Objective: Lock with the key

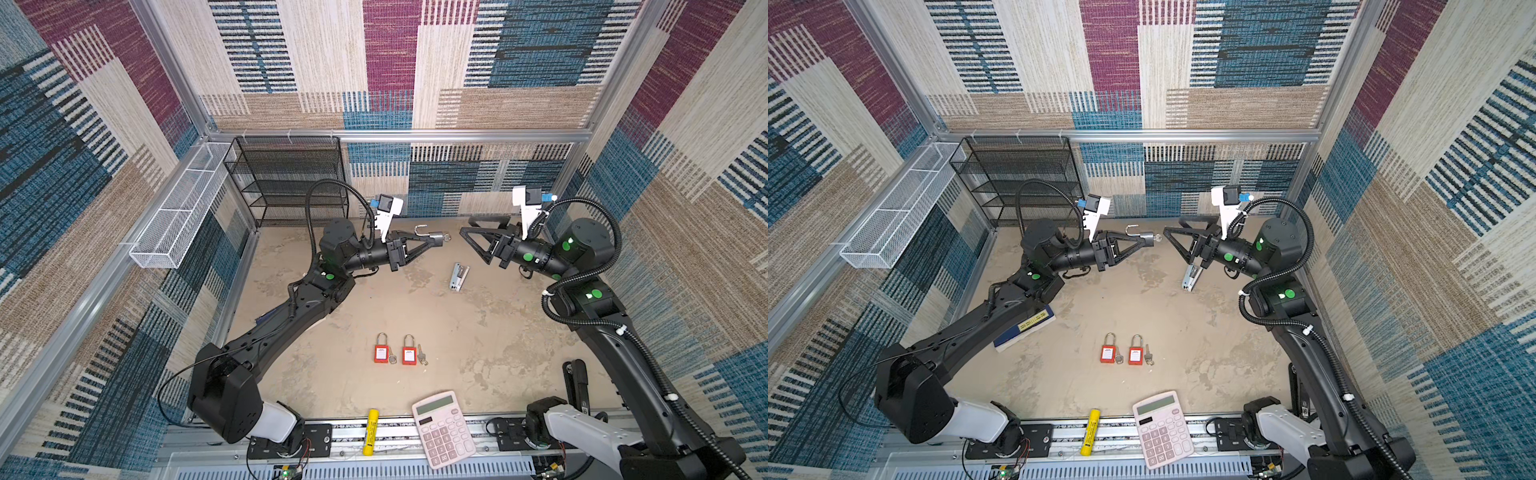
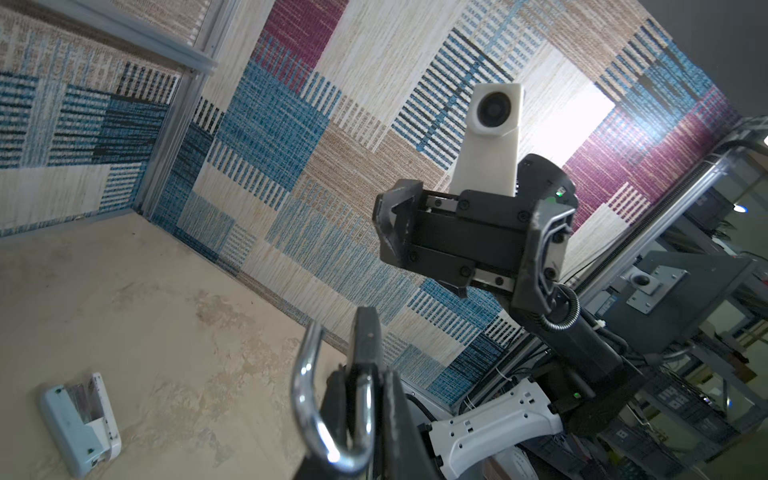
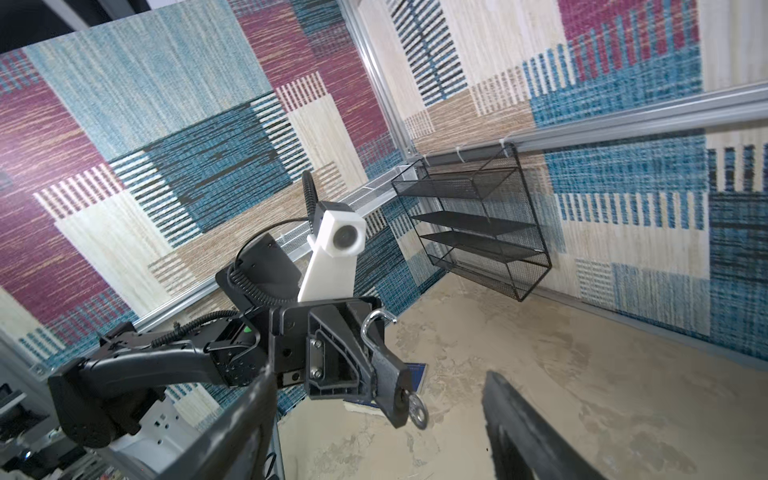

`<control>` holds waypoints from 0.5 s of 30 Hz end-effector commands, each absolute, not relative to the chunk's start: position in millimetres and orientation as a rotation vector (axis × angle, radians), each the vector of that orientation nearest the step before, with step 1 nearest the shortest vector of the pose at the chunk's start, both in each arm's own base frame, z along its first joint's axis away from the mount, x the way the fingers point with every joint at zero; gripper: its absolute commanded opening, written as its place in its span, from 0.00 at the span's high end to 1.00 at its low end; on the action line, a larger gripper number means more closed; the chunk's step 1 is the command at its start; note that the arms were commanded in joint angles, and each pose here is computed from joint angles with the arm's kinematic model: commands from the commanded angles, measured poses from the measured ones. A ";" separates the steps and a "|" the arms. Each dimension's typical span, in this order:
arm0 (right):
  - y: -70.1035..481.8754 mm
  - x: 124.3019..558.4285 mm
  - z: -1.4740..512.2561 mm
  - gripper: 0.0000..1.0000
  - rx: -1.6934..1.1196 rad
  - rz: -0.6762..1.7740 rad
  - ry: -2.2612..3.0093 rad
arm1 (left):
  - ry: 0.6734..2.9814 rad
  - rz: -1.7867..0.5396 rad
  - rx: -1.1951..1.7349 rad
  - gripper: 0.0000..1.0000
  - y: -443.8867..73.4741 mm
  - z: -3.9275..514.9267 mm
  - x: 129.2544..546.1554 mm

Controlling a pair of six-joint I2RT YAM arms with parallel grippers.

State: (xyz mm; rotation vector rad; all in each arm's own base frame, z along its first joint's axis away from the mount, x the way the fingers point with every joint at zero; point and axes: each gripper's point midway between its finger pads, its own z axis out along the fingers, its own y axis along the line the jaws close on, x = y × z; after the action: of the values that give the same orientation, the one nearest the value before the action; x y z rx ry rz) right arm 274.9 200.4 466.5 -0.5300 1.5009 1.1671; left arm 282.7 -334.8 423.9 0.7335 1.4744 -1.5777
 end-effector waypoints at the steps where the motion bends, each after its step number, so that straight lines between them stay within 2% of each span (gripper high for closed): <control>1: 207.1 255.8 477.0 0.21 -0.677 1.174 1.429 | 1.296 -1.494 0.862 1.00 -325.3 453.3 259.9; 6: 215.5 245.8 481.5 0.23 -0.762 1.252 1.411 | 1.272 -1.425 0.922 1.00 -317.1 464.6 245.0; 10: 222.3 243.3 482.4 0.29 -0.798 1.310 1.409 | 1.260 -1.429 0.931 1.00 -313.8 471.7 238.1; 15: 236.9 234.4 486.1 0.30 -0.839 1.359 1.392 | 1.247 -1.441 0.925 1.00 -311.5 475.8 234.2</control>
State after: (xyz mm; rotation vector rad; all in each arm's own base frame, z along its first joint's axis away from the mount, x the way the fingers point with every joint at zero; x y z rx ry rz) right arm 244.0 231.2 476.7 -0.7913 1.4365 1.3284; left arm 239.5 -313.8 468.3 0.9012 1.2963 -1.4560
